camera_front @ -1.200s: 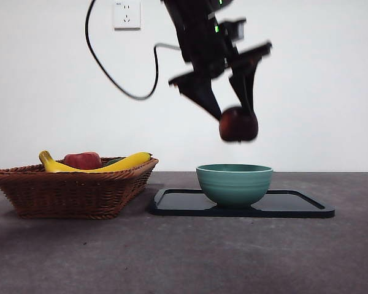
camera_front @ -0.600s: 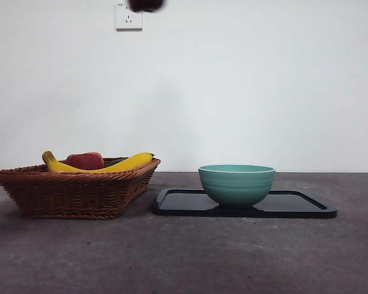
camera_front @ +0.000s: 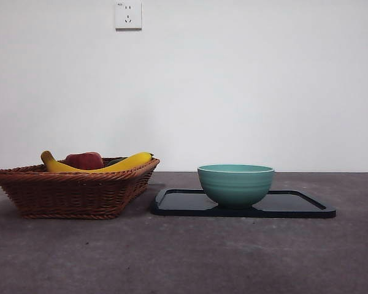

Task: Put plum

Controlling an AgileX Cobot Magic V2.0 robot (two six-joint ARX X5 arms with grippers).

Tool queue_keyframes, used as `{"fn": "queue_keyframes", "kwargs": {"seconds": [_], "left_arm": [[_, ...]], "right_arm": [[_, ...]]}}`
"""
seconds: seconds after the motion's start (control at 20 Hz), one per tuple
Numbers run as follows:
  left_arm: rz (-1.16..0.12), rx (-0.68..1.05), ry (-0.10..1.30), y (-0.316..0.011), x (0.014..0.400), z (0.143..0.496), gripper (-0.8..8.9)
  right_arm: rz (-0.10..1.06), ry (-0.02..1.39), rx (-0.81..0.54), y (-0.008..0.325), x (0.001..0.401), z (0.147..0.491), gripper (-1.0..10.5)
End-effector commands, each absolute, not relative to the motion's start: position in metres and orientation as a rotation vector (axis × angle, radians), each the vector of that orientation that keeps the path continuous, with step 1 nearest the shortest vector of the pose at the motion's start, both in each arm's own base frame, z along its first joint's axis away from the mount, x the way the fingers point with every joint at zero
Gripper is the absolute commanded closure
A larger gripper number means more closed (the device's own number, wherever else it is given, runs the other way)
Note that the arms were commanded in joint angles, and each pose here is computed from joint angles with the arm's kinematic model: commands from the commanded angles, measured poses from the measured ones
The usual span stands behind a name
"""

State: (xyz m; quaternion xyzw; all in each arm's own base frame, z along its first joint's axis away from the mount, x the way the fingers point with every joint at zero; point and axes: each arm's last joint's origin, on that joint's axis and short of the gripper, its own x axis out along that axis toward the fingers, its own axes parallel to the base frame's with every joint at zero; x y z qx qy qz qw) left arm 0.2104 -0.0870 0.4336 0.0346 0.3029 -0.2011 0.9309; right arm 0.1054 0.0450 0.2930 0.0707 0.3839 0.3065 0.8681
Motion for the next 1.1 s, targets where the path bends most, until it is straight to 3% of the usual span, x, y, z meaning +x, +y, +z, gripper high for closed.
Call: {"fn": "queue_keyframes", "kwargs": {"seconds": [0.05,0.45,1.1], "left_arm": [[-0.396,0.080,0.651,-0.087,0.219,0.388,6.00],[-0.366,0.090,0.674,-0.089,0.251,0.279,6.00],[-0.365,0.153,0.825,-0.103,0.305,0.196,5.99]], "right_arm": [[0.647,0.787,0.157,0.046,0.105,0.296,7.7],[0.646,0.795,0.157,0.045,0.104,0.296,7.7],[0.637,0.799,0.170,0.045,0.104,0.296,7.7]]}}
